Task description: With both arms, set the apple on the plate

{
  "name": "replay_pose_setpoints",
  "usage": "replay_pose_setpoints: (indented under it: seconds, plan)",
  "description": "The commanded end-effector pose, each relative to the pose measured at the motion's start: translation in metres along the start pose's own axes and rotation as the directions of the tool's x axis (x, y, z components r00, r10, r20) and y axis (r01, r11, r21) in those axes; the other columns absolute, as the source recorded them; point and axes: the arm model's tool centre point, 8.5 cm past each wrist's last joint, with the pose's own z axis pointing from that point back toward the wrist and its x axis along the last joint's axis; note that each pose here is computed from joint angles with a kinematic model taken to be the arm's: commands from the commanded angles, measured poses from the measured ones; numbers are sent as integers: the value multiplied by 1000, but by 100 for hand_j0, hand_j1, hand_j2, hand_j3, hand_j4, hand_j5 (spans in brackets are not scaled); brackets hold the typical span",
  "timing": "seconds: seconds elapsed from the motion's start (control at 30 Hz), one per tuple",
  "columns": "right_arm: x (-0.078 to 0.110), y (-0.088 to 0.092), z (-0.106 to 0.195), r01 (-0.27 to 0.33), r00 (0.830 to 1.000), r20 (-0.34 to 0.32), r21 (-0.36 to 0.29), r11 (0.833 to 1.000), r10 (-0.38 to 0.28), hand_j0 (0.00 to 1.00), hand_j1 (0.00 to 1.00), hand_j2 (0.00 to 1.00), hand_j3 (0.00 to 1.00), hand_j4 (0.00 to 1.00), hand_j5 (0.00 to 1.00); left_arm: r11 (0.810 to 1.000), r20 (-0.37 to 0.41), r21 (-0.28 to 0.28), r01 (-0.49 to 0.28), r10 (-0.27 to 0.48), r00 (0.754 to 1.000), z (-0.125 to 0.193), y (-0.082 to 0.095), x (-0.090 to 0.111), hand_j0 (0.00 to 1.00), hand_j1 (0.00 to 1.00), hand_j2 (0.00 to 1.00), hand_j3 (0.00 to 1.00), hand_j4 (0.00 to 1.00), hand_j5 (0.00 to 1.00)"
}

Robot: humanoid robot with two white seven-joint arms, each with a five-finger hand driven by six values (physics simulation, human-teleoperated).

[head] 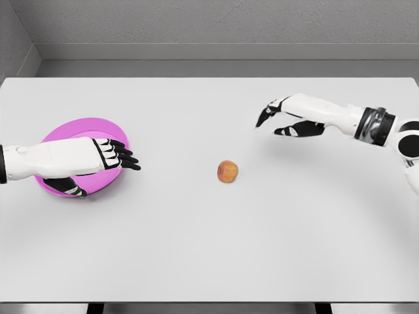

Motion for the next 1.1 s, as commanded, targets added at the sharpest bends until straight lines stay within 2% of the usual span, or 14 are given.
replay_pose_setpoints:
  seconds: [0.0,0.03,0.13,0.2,0.37,0.43,0.5,0.63,0.67,0.7,0.77,0.8,0.97,1.07]
  plan:
    - [-12,-19,23,0,999,-52,-65,998,-4,100,100,100,100,100,100,1000,-1,4,-5,5,1000,0,1,0,100,100,100,100,100,100]
    - [-21,-23,35,1,996,-85,-74,997,-8,100,100,100,100,100,100,1000,-1,3,-4,4,1000,0,1,0,100,100,100,100,100,100]
    - [-51,-27,82,51,978,-192,-189,981,-87,100,100,100,100,100,100,1000,41,24,-8,7,999,-18,1,6,100,100,100,100,100,100]
    - [-55,-24,90,56,973,-209,-200,978,-99,100,100,100,100,100,100,1000,69,-25,3,-1,998,-32,-3,11,100,100,100,100,100,100]
    - [-57,-22,91,64,971,-215,-199,978,-107,100,100,100,100,100,100,998,116,19,56,-57,992,-52,23,17,100,100,100,100,100,100]
    - [-58,-21,91,65,970,-216,-198,978,-108,100,100,100,100,100,100,997,170,27,79,-82,982,-72,33,27,100,100,100,100,100,100]
    - [-58,-22,92,62,970,-217,-200,978,-106,100,100,100,100,100,100,997,201,24,73,-76,977,-94,35,28,100,100,100,100,100,100]
    - [-55,-23,88,60,973,-207,-198,978,-101,100,100,100,100,100,100,997,256,-41,66,-54,965,-133,22,37,100,100,100,100,100,100]
    - [-55,-24,88,58,973,-208,-198,978,-100,100,100,100,100,100,100,996,261,-27,83,-73,963,-142,30,38,100,100,100,100,100,100]
    - [-55,-24,88,59,973,-207,-199,978,-100,100,100,100,100,100,100,994,255,2,112,-109,961,-141,51,36,100,100,100,100,100,100]
    - [-55,-24,89,58,973,-208,-199,978,-100,100,100,100,100,100,100,992,279,25,124,-126,952,-150,60,43,100,100,100,100,100,100]
    - [-55,-24,89,57,973,-209,-198,979,-99,100,100,100,100,100,100,991,298,32,127,-131,945,-159,62,50,100,100,100,100,100,100]
    - [-55,-23,89,57,973,-209,-197,979,-99,100,100,100,100,100,100,996,261,6,94,-92,961,-178,53,33,100,100,100,100,100,100]
    - [-56,-18,90,66,971,-212,-192,979,-107,100,100,100,100,100,100,992,249,-16,129,-121,961,-189,48,34,100,100,100,100,100,100]
